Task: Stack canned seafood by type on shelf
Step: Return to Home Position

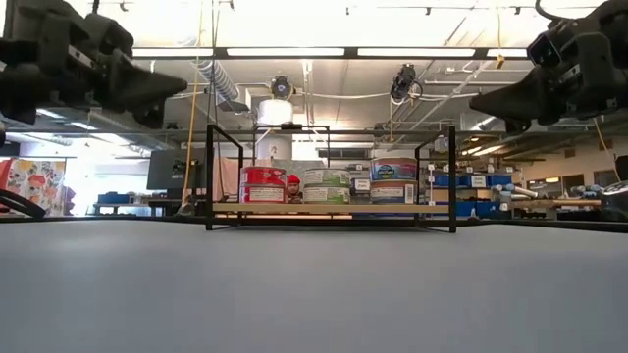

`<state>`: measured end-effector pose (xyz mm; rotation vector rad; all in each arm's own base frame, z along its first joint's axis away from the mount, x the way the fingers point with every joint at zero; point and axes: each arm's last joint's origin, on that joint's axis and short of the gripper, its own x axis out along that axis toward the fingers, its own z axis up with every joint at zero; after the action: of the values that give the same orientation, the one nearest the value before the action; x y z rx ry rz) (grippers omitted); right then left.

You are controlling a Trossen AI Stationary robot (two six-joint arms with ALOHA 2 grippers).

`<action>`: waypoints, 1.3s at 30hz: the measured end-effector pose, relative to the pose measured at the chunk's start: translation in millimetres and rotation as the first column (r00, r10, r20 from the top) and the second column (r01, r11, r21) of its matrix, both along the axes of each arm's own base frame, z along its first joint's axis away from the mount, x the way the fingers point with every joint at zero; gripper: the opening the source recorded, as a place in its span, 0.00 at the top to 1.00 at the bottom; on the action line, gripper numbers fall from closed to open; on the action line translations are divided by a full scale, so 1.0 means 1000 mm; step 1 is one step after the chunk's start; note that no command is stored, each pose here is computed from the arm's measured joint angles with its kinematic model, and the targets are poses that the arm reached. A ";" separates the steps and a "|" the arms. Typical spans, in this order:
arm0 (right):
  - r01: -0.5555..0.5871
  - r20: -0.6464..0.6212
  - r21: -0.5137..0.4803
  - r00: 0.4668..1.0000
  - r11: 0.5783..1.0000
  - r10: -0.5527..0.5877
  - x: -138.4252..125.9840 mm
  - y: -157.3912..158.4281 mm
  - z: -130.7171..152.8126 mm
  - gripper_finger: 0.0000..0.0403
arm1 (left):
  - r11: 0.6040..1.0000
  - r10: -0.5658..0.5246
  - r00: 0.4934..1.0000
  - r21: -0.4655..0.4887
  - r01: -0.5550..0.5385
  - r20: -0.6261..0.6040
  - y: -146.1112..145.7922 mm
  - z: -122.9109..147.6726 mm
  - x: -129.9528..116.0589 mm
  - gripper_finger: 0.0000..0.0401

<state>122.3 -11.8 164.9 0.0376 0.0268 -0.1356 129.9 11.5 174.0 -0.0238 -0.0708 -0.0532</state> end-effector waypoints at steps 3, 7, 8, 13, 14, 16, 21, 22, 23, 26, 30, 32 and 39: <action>0.008 -0.006 0.013 1.000 1.000 -0.008 -0.002 0.000 -0.001 1.00 | 0.999 0.051 0.998 -0.005 -0.051 -0.048 0.005 -0.004 -0.007 1.00; 0.028 -0.009 0.013 1.000 1.000 -0.028 -0.004 0.000 -0.001 1.00 | 0.996 0.085 0.996 0.006 -0.085 -0.012 0.006 0.000 -0.019 0.99; 0.035 -0.012 0.013 0.999 0.999 -0.034 -0.005 -0.001 -0.001 1.00 | 0.995 0.097 0.995 0.007 -0.096 -0.009 0.006 0.000 -0.023 0.99; 0.036 0.012 0.018 0.999 0.999 -0.037 -0.008 0.000 0.001 1.00 | 0.984 0.179 0.984 -0.007 -0.179 -0.004 0.007 -0.002 -0.035 0.99; 0.035 0.022 0.013 0.999 0.999 -0.035 -0.009 0.000 0.002 1.00 | 0.982 0.188 0.982 -0.010 -0.188 -0.032 0.007 -0.005 -0.034 0.98; 0.059 0.024 0.013 0.998 0.998 -0.059 -0.010 -0.001 0.002 1.00 | 0.972 0.236 0.970 -0.004 -0.237 -0.057 0.009 -0.007 -0.034 0.98; 0.130 -0.020 0.033 0.991 0.991 -0.129 -0.012 -0.004 -0.002 1.00 | 0.955 0.296 0.954 -0.010 -0.297 -0.055 0.010 -0.007 -0.035 0.98; 0.134 -0.022 0.034 0.991 0.990 -0.133 -0.012 -0.004 -0.003 1.00 | 0.954 0.299 0.953 -0.010 -0.300 -0.056 0.010 -0.007 -0.035 0.98; 0.139 -0.021 0.033 0.990 0.990 -0.138 -0.012 -0.005 -0.002 1.00 | 0.953 0.302 0.951 -0.010 -0.304 -0.057 0.011 -0.007 -0.035 0.98; 0.166 -0.009 0.012 0.986 0.986 -0.166 -0.013 -0.006 -0.001 0.99 | 0.952 0.301 0.952 -0.034 -0.304 -0.062 0.011 -0.007 -0.035 0.98; 0.091 0.063 0.003 0.994 0.996 -0.091 -0.012 -0.006 0.006 0.99 | 0.962 0.270 0.961 -0.030 -0.273 -0.064 0.010 -0.008 -0.035 0.98; 0.065 0.066 0.003 0.996 0.998 -0.065 -0.013 -0.008 0.006 1.00 | 0.963 0.266 0.962 -0.020 -0.268 -0.063 0.010 -0.008 -0.035 0.98; 0.084 0.036 0.028 0.996 0.996 -0.085 -0.017 -0.016 0.003 1.00 | 0.964 0.266 0.962 -0.007 -0.267 -0.062 0.010 -0.008 -0.035 0.98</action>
<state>105.1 -27.7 167.7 0.0674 -0.0097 -0.2194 95.3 21.0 166.5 -0.0308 -0.0132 0.2176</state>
